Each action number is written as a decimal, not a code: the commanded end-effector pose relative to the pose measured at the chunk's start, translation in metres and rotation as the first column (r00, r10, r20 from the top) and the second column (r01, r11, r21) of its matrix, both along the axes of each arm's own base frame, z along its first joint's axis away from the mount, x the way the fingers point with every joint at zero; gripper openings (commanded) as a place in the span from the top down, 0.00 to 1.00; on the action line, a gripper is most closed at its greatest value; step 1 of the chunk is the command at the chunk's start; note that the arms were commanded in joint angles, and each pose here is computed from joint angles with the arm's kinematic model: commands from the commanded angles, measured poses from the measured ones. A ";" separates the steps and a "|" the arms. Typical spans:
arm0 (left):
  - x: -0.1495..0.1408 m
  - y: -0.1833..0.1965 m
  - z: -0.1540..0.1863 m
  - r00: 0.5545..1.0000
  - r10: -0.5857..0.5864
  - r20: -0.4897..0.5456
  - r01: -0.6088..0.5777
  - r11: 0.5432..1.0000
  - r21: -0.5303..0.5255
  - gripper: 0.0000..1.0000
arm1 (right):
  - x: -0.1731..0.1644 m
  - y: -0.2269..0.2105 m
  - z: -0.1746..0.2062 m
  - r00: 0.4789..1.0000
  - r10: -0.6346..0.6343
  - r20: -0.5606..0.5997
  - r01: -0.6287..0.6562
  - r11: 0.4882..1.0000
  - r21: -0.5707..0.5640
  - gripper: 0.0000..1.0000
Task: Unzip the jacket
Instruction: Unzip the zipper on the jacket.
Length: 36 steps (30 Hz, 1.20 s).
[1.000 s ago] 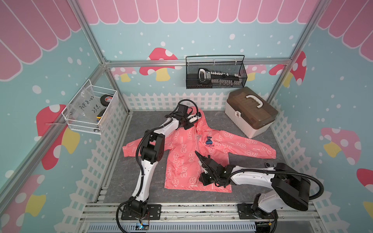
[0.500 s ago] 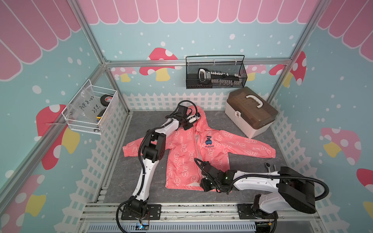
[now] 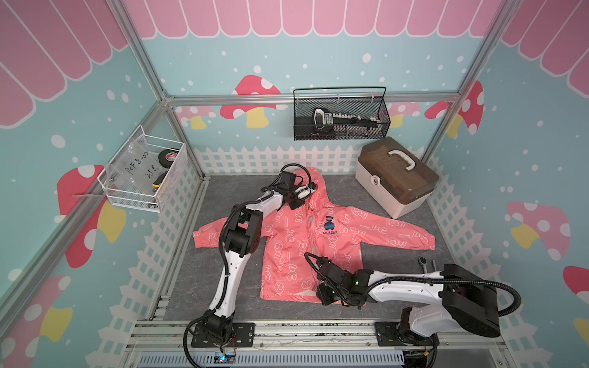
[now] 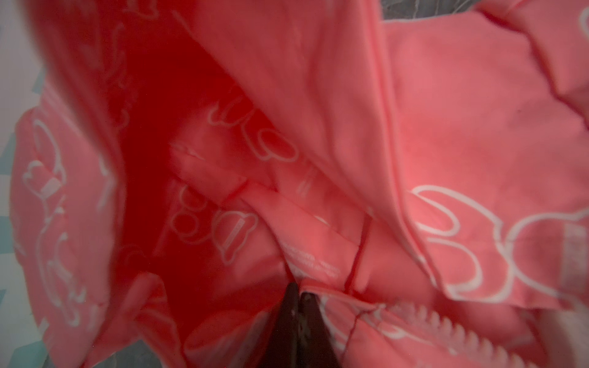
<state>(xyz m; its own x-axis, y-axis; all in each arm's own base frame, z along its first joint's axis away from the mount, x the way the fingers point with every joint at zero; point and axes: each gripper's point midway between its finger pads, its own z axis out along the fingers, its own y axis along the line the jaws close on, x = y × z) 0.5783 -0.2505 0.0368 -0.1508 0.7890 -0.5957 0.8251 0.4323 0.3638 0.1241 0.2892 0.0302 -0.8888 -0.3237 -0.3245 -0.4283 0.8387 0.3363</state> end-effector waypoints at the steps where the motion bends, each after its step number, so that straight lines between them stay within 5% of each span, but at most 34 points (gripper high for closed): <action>1: 0.023 0.010 0.048 0.989 0.044 0.142 -0.033 0.997 -0.076 0.87 | -0.012 0.009 0.004 0.995 0.092 -0.027 -0.093 0.994 -0.052 0.96; 6: 0.024 0.007 0.045 0.991 0.059 0.121 -0.045 0.993 -0.112 1.00 | -0.016 0.038 0.012 0.987 0.156 -0.044 -0.155 0.988 0.019 0.96; 18: 0.051 0.029 0.052 0.976 0.197 0.097 -0.178 0.969 -0.172 1.00 | -0.088 0.044 -0.016 0.962 0.240 -0.131 -0.252 0.964 -0.087 0.99; 27: 0.045 0.031 0.059 0.974 0.179 0.138 -0.153 0.972 -0.176 1.00 | -0.080 0.031 0.007 0.975 0.222 -0.026 -0.224 0.970 -0.091 0.98; 30: 0.039 0.032 0.079 0.959 0.186 0.216 -0.141 0.967 -0.211 0.49 | -0.066 0.024 0.017 0.979 0.203 0.023 -0.199 0.973 -0.113 0.74; 32: 0.031 0.035 0.099 0.934 0.206 0.293 -0.137 0.961 -0.240 0.01 | -0.053 0.020 0.027 0.981 0.184 0.057 -0.176 0.977 -0.117 0.46; 36: 0.003 0.047 0.150 0.880 0.259 0.398 -0.126 0.935 -0.332 0.01 | -0.021 0.009 0.054 0.984 0.129 0.121 -0.117 0.988 -0.100 0.20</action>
<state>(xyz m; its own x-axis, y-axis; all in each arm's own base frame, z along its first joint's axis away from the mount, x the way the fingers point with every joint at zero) 0.5773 -0.2021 0.0904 -0.1571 0.6428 -0.7497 0.6430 0.6428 0.4164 0.0796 0.3103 0.0644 -0.7928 -0.4974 -0.3522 -0.5905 0.7701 0.2416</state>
